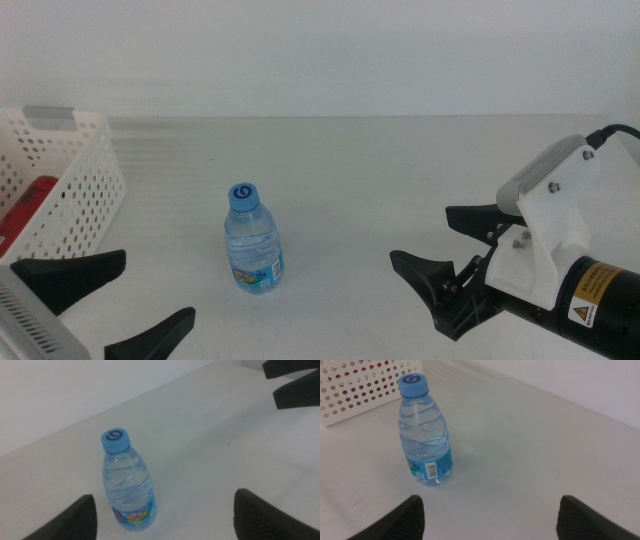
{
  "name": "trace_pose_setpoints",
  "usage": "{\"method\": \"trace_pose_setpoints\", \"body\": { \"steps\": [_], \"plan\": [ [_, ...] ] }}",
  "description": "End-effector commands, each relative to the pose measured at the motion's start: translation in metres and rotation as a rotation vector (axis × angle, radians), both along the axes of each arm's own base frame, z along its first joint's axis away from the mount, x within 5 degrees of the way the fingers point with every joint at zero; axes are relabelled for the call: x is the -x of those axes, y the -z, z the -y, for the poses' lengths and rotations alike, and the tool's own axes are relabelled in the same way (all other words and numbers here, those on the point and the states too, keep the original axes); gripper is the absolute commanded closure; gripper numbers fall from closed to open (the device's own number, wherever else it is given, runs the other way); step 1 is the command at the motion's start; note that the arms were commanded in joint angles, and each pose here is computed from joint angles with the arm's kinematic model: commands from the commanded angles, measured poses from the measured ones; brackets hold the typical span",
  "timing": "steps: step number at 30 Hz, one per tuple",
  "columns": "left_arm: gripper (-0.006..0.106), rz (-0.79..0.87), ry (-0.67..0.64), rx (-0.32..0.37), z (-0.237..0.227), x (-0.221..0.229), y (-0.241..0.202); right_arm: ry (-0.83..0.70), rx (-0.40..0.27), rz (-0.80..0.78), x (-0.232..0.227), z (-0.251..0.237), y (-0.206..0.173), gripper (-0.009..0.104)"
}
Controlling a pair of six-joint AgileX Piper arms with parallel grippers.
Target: Use arms to grab the bottles and put them into the dustbin to the left of the table.
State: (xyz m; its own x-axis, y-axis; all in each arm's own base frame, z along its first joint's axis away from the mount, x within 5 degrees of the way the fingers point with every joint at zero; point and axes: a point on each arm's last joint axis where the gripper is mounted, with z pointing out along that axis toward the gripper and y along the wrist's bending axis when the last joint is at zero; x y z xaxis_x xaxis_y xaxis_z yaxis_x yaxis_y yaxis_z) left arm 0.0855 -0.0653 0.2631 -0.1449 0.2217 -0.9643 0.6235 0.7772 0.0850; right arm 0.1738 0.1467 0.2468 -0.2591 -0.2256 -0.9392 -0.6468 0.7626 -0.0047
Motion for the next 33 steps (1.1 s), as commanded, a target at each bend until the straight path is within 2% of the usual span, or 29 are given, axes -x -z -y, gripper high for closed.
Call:
{"method": "trace_pose_setpoints", "body": {
  "steps": [1,4,8,14,20,29,33],
  "plan": [
    [0.010,0.078,-0.005,0.078,0.002,-0.002,-0.017,-0.014,-0.053,0.095,-0.001,-0.002,-0.017,0.023],
    [0.010,0.091,-0.007,0.089,0.002,-0.003,-0.018,-0.014,-0.053,0.095,-0.001,-0.002,-0.017,0.023],
    [0.010,0.098,-0.024,0.145,0.006,-0.010,-0.021,-0.014,-0.053,0.095,-0.001,-0.002,-0.017,0.023],
    [0.010,0.080,-0.048,0.187,0.021,-0.033,-0.019,-0.014,-0.053,0.095,-0.001,-0.002,-0.017,0.023],
    [0.010,0.071,-0.073,0.178,0.032,-0.054,-0.028,-0.014,-0.053,0.095,-0.001,-0.002,-0.017,0.023],
    [0.013,0.070,-0.202,0.154,0.013,-0.067,-0.026,-0.015,-0.052,0.095,-0.001,-0.002,-0.017,0.023],
    [0.013,0.051,-0.208,0.137,0.013,-0.068,-0.021,-0.015,-0.052,0.095,-0.001,-0.002,-0.017,0.023]
  ]
}}
